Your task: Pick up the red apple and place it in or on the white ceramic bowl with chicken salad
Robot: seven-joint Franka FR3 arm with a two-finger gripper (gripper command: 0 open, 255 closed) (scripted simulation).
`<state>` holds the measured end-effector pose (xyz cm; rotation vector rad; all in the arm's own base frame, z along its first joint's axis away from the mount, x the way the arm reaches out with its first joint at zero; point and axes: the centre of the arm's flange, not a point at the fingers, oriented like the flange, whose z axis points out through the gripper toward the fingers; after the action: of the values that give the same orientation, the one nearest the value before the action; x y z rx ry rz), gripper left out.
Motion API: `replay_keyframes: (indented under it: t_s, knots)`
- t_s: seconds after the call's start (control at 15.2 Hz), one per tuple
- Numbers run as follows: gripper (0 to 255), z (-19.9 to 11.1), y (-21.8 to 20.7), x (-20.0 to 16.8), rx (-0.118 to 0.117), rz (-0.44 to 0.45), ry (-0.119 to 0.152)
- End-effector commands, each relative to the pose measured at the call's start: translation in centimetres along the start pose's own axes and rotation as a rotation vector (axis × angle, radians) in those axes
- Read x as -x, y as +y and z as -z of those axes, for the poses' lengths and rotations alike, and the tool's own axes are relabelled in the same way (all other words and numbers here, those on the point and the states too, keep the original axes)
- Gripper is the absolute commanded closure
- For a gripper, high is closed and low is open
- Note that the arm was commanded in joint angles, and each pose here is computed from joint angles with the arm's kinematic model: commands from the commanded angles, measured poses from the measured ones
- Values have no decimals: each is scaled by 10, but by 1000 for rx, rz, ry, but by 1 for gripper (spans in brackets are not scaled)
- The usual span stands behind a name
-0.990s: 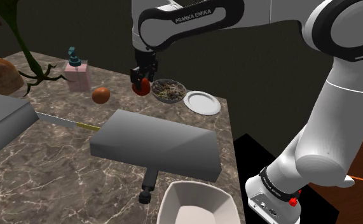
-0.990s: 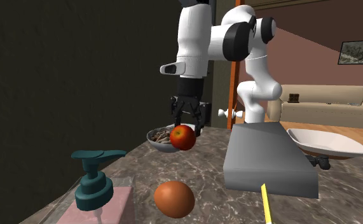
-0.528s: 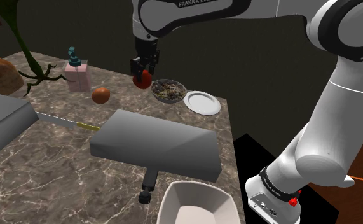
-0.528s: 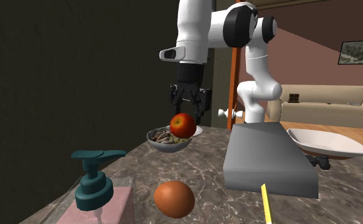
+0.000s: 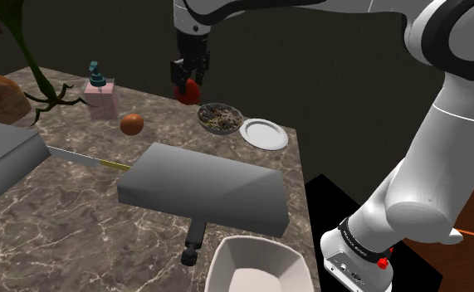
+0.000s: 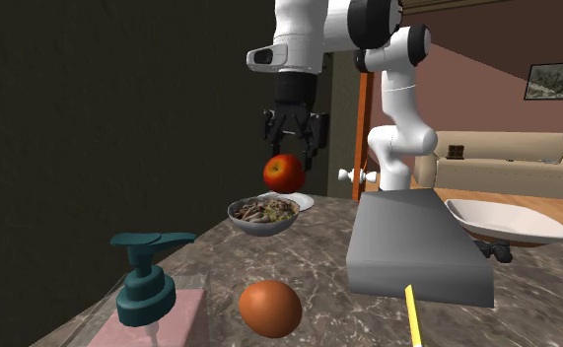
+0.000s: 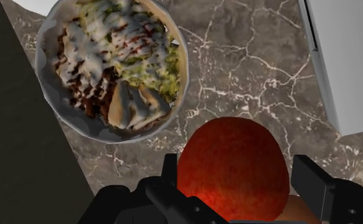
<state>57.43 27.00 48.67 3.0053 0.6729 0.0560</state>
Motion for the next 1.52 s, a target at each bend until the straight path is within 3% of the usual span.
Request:
replay_keyframes:
  t_s: [0.0, 0.73, 1.45]
  knots:
    - [255, 5, 11, 6, 0, 0, -1]
    - [255, 13, 130, 79, 0, 0, -1]
    - [255, -45, 126, 80, 0, 0, -1]
